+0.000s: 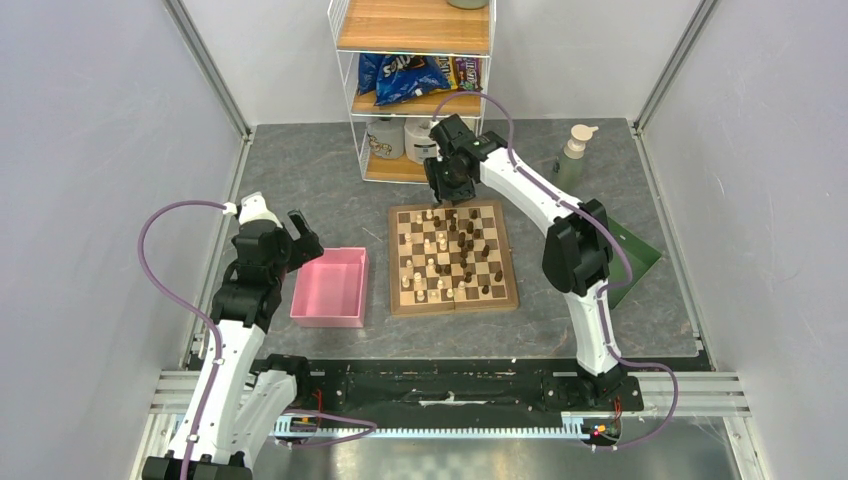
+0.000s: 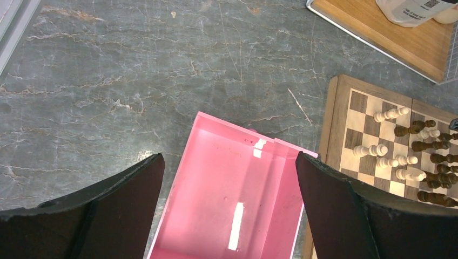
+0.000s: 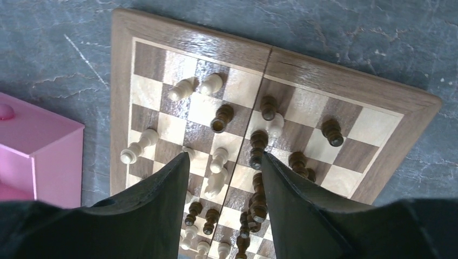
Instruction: Set up the chess pieces on the board
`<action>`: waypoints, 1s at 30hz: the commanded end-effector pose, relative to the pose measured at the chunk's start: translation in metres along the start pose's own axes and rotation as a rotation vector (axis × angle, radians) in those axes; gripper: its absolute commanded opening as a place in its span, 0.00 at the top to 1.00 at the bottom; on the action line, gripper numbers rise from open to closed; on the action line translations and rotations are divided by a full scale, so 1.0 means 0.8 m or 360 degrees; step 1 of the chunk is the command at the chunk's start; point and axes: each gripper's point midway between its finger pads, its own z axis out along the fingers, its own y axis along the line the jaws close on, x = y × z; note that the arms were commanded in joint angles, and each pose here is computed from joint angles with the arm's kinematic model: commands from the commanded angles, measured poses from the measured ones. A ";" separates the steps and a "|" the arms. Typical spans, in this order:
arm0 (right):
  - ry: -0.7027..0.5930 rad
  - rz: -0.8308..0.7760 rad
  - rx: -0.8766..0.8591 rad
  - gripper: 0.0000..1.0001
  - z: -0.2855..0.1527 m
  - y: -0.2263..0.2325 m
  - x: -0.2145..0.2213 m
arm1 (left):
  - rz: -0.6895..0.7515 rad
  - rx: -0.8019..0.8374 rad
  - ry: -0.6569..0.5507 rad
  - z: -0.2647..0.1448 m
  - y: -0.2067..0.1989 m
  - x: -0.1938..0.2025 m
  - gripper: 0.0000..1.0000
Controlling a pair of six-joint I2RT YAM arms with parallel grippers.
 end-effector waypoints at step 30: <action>0.0141 -0.0281 0.0034 0.55 0.055 0.020 0.012 | -0.0049 0.0006 -0.0070 0.001 -0.004 -0.014 0.01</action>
